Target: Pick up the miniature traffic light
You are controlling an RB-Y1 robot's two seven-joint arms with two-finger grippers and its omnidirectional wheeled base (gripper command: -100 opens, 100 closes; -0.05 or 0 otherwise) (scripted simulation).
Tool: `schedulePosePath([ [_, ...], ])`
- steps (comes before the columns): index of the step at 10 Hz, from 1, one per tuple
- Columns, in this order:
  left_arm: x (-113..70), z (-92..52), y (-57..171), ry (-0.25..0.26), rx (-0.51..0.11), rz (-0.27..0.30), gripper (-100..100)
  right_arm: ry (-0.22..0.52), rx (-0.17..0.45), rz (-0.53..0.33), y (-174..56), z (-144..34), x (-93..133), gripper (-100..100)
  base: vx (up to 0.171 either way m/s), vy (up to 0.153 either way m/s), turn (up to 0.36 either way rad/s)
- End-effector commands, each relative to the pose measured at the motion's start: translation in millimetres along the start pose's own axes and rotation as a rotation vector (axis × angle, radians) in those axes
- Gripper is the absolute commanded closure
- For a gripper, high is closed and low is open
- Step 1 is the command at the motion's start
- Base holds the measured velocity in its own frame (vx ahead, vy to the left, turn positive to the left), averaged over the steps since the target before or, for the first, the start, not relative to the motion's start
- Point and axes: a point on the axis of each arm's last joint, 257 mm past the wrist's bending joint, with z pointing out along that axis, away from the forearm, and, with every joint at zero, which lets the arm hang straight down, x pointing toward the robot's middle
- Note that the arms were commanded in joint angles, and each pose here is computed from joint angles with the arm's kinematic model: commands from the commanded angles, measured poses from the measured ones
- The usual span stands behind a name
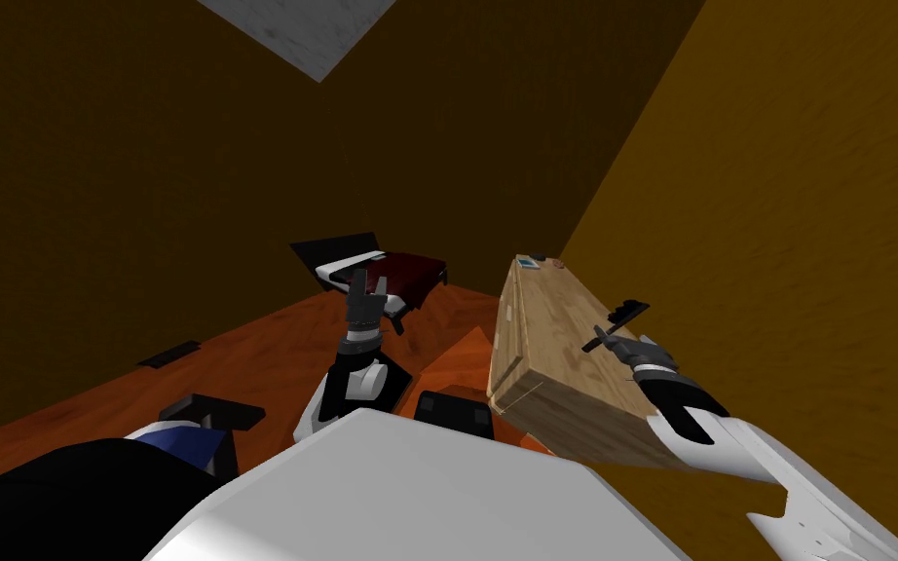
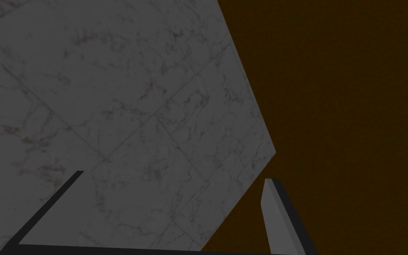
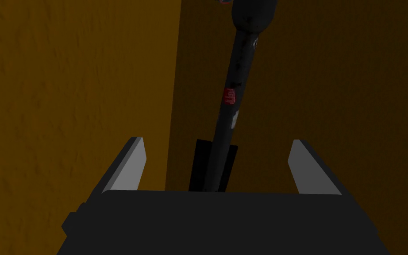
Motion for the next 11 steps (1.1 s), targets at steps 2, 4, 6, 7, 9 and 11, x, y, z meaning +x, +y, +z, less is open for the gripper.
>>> schedulePosePath([
  [2, 0.0, 0.0, 0, 0.000, 0.000, 0.000, 0, -0.003, 0.030, -0.114, -12, -0.6, -6, -100, 0.010, 0.023, 0.039],
  [4, 0.0, 0.0, 0, 0.000, 0.000, 0.000, 0, -0.005, 0.047, -0.175, -19, -1.3, -10, -100, 0.011, 0.020, 0.023],
  [6, 0.0, 0.0, 0, 0.000, 0.000, 0.000, 0, -0.006, 0.068, -0.249, -26, -2.2, -15, -100, 0.011, 0.016, 0.031],
  [7, 0.0, 0.0, 0, 0.000, 0.000, 0.000, 0, -0.006, 0.080, -0.288, -31, -2.8, -17, -100, 0.013, 0.016, 0.025],
  [9, 0.0, 0.0, 0, 0.000, 0.000, 0.000, 0, -0.006, 0.074, -0.268, -29, -2.4, -16, 0, 0.003, 0.004, 0.002],
  [11, 0.0, 0.0, 0, 0.000, 0.000, 0.000, 0, -0.003, 0.051, -0.244, -8, 17.3, -10, -100, -0.038, -0.010, -0.104],
])
